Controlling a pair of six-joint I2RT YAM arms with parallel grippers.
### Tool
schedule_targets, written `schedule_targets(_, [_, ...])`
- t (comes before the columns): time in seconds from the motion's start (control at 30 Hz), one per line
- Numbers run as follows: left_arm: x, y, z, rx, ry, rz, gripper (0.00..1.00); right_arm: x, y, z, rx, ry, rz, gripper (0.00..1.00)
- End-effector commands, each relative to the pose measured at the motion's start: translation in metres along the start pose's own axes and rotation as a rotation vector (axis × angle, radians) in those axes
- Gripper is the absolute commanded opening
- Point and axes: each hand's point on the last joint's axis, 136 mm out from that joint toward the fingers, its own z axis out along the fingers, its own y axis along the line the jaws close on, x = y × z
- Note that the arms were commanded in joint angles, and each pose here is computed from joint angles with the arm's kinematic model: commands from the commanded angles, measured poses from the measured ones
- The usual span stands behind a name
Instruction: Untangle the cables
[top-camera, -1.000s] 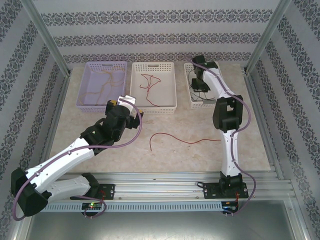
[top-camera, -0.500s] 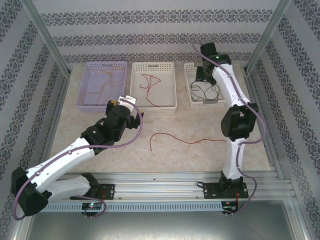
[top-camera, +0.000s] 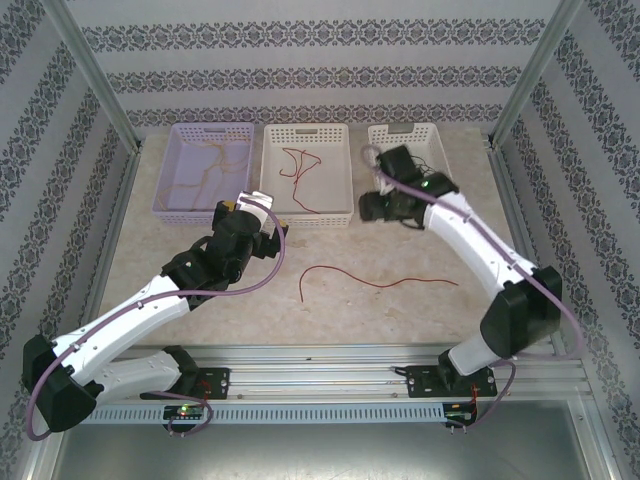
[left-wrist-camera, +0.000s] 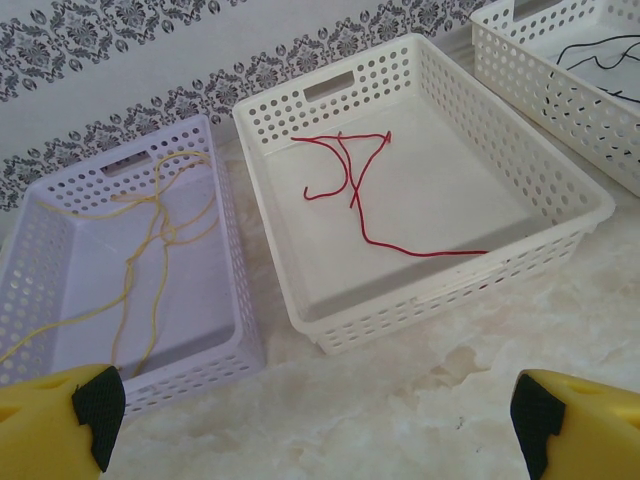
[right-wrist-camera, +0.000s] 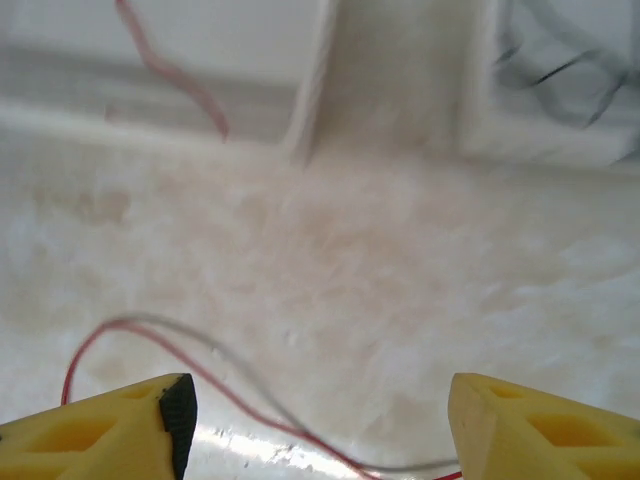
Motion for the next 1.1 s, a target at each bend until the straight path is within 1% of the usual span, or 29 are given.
schedule_targets(0.0, [-0.006, 0.005, -0.003, -0.001, -0.011, -0.017, 1.00, 0.032, 0.011, 0.015, -0.030, 0.003, 0.004, 0.68])
schedule_targets(0.17, [-0.007, 0.004, -0.004, 0.003, -0.014, -0.022, 1.00, 0.078, 0.029, 0.025, -0.011, 0.016, -0.067, 0.69])
schedule_targets(0.27, [-0.007, 0.005, -0.004, 0.002, -0.013, -0.023, 1.00, 0.099, 0.041, 0.037, -0.041, 0.043, -0.090, 0.70])
schedule_targets(0.37, [-0.007, 0.005, -0.004, -0.001, -0.013, -0.023, 1.00, 0.111, 0.045, 0.046, -0.035, 0.067, -0.119, 0.70])
schedule_targets(0.5, [-0.006, 0.005, -0.004, -0.002, -0.012, -0.021, 1.00, 0.121, 0.051, 0.054, -0.044, 0.082, -0.137, 0.70])
schedule_targets(0.63, [-0.007, 0.006, -0.004, -0.007, -0.015, -0.021, 1.00, 0.128, 0.047, 0.065, -0.018, 0.102, -0.157, 0.70])
schedule_targets(0.93, [-0.007, 0.007, -0.005, -0.010, -0.018, -0.021, 1.00, 0.131, 0.043, 0.082, 0.029, 0.123, -0.217, 0.70])
schedule_targets(1.07, [-0.007, 0.007, -0.005, -0.009, -0.018, -0.020, 1.00, 0.132, 0.043, 0.096, 0.050, 0.145, -0.242, 0.68])
